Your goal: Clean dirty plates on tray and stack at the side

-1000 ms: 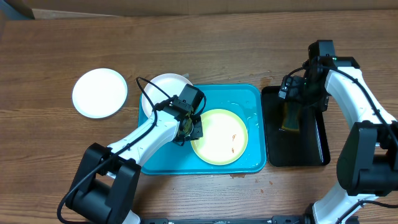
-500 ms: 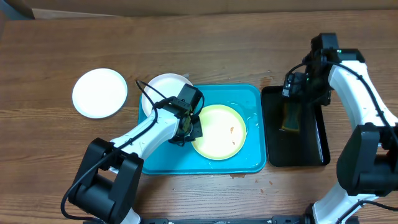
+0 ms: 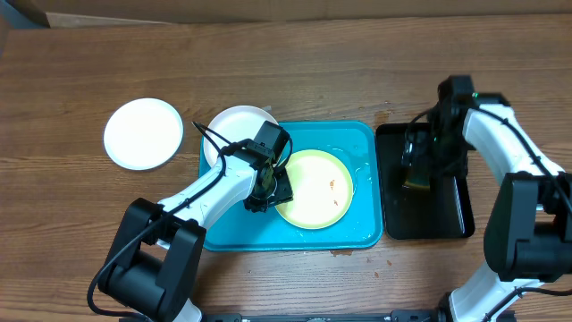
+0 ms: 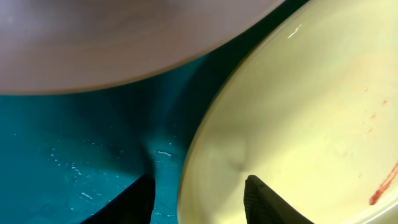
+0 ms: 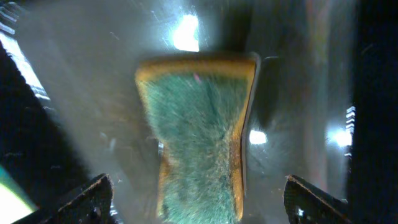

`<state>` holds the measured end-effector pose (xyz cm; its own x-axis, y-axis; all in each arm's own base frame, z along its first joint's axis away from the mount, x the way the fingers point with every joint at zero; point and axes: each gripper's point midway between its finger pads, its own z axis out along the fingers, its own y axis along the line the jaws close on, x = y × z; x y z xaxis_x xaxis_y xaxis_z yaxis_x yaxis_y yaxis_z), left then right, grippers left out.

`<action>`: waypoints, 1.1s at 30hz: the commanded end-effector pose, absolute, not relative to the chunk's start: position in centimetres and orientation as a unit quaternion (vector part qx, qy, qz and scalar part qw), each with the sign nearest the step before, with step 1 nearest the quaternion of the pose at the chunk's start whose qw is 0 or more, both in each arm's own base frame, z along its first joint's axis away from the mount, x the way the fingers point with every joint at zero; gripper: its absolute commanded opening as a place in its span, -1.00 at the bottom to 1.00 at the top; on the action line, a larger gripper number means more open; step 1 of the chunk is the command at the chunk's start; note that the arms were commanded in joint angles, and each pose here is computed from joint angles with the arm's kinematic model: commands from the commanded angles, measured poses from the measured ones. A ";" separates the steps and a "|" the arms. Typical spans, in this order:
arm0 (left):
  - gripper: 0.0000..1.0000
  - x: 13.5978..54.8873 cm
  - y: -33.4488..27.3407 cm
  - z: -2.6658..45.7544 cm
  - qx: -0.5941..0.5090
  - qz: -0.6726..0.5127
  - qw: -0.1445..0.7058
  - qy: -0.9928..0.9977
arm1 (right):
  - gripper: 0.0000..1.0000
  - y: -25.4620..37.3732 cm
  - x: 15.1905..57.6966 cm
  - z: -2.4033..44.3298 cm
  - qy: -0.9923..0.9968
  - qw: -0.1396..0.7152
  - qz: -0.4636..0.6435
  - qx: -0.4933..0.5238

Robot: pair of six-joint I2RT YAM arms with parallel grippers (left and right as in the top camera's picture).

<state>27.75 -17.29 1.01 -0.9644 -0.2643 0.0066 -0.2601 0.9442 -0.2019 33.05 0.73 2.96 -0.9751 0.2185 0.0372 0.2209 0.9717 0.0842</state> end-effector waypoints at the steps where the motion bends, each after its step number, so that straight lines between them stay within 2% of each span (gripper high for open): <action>1: -0.03 28.2 -17.5 1.2 -0.122 -0.109 0.013 0.987 | 0.44 0.8 32.0 1.5 -0.993 0.020 -0.040 -0.106; 2: -0.04 28.2 -17.5 1.2 -0.122 -0.107 0.013 0.987 | -0.17 0.9 31.9 1.1 -0.993 0.019 -0.042 -0.106; 3: -0.04 28.3 -17.4 1.1 -0.122 -0.106 0.014 0.987 | -0.64 1.0 31.7 0.7 -0.993 0.019 -0.044 -0.106; 4: -0.04 28.3 -17.4 1.1 -0.122 -0.104 0.015 0.987 | -0.71 1.0 31.6 0.6 -0.993 0.021 -0.045 -0.106; 5: -0.03 28.3 -17.3 1.1 -0.122 -0.103 0.016 0.987 | -0.65 1.0 31.5 0.6 -0.993 0.021 -0.045 -0.106; 6: -0.02 28.3 -17.3 1.1 -0.122 -0.101 0.017 0.987 | -0.19 1.0 31.6 0.6 -0.993 0.019 -0.045 -0.106; 7: 0.07 28.4 -17.2 1.1 -0.123 -0.101 0.018 0.987 | 0.12 1.0 31.7 0.6 -0.993 0.018 -0.045 -0.106; 8: 0.11 28.4 -17.2 1.1 -0.123 -0.101 0.018 0.987 | 0.29 1.0 31.7 0.6 -0.993 0.017 -0.045 -0.106; 10: 0.12 28.4 -17.2 1.1 -0.123 -0.100 0.018 0.987 | 0.33 1.0 31.9 0.5 -0.993 0.013 -0.045 -0.106; 16: 0.11 28.4 -17.2 1.1 -0.121 -0.100 0.018 0.987 | 0.31 0.9 34.4 0.6 -0.993 -0.036 -0.050 -0.103; 18: 0.11 28.4 -17.2 1.1 -0.117 -0.100 0.018 0.988 | 0.24 0.9 35.2 0.7 -0.992 -0.054 -0.051 -0.102; 19: 0.11 28.4 -17.2 1.1 -0.117 -0.100 0.018 0.988 | 0.15 0.9 35.4 0.7 -0.992 -0.058 -0.051 -0.102; 21: 0.11 28.4 -17.2 1.1 -0.117 -0.100 0.018 0.988 | -0.44 0.9 35.8 0.8 -0.991 -0.065 -0.052 -0.102; 22: 0.11 28.4 -17.2 1.1 -0.117 -0.100 0.018 0.988 | -0.45 0.9 35.8 0.8 -0.991 -0.067 -0.052 -0.102; 23: 0.11 28.4 -17.2 1.1 -0.117 -0.100 0.018 0.988 | -0.35 0.9 36.0 0.8 -0.991 -0.069 -0.052 -0.102; 24: 0.11 28.4 -17.2 1.1 -0.117 -0.100 0.018 0.988 | 0.13 0.9 36.1 0.8 -0.991 -0.073 -0.053 -0.102; 25: 0.11 28.4 -17.2 1.1 -0.117 -0.100 0.019 0.988 | 0.29 0.9 36.4 0.9 -0.990 -0.078 -0.053 -0.101; 27: 0.10 28.5 -17.1 1.1 -0.118 -0.097 0.021 0.988 | 0.29 0.9 37.0 1.0 -0.989 -0.091 -0.054 -0.101; 30: 0.08 28.7 -16.9 1.1 -0.118 -0.092 0.028 0.988 | 0.06 0.9 38.0 1.2 -0.987 -0.111 -0.056 -0.099; 31: 0.08 28.7 -17.0 1.1 -0.118 -0.093 0.028 0.988 | -0.12 0.9 38.2 1.2 -0.987 -0.114 -0.056 -0.099; 32: 0.08 28.7 -17.0 1.1 -0.118 -0.093 0.028 0.988 | -0.47 0.9 38.2 1.2 -0.987 -0.115 -0.056 -0.099; 33: 0.08 28.7 -17.0 1.1 -0.118 -0.092 0.028 0.988 | -0.67 0.9 38.2 1.3 -0.987 -0.116 -0.056 -0.099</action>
<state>28.08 -17.23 1.02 -0.9702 -0.2421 -0.0148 -0.2343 0.9513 -0.2002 38.12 0.70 1.17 -0.9550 0.2112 -0.2083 0.1865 0.9735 0.1323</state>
